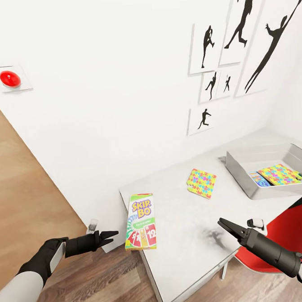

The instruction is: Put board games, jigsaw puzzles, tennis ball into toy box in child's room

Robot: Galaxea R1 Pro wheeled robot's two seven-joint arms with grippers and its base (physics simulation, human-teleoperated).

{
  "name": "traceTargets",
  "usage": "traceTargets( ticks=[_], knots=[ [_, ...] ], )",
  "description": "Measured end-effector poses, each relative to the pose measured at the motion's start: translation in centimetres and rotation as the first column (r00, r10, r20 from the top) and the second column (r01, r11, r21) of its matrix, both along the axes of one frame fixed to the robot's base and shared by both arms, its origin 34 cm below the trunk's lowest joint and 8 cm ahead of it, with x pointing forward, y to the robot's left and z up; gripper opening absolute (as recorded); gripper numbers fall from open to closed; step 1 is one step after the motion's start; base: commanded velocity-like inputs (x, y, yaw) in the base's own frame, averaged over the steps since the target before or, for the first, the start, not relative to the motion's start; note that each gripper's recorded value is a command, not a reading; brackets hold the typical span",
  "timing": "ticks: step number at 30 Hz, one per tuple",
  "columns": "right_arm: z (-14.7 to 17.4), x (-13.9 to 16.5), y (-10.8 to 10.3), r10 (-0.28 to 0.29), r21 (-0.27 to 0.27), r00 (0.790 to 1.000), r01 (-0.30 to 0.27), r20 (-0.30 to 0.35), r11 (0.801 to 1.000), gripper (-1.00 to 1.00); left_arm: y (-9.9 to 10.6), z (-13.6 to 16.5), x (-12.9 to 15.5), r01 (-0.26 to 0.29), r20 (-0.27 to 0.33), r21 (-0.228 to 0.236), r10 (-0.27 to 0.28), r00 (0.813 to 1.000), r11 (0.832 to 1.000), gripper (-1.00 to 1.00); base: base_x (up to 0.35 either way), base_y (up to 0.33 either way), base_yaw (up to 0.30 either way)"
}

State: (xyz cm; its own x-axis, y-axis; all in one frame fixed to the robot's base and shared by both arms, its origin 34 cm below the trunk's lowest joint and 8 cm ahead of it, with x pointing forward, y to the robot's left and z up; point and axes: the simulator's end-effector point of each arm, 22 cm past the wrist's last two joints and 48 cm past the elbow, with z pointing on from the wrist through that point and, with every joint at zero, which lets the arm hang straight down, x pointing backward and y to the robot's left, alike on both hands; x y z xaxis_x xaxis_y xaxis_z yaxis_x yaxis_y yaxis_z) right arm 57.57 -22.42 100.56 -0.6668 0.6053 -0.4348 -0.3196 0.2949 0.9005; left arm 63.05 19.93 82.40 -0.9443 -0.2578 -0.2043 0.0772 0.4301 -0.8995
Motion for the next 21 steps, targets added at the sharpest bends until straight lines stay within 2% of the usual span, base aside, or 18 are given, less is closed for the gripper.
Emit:
traceTargets(
  ticks=[21],
  knots=[
    [-2.1, 0.5, 0.0, 0.000, 0.000, 1.000, 0.000, 0.001, 1.000, 1.00, 0.0, -2.1, 0.5, 0.000, 0.001, 0.001, 0.000, 1.000, 1.000, 1.00, 0.000, 0.000, 0.000]
  ],
)
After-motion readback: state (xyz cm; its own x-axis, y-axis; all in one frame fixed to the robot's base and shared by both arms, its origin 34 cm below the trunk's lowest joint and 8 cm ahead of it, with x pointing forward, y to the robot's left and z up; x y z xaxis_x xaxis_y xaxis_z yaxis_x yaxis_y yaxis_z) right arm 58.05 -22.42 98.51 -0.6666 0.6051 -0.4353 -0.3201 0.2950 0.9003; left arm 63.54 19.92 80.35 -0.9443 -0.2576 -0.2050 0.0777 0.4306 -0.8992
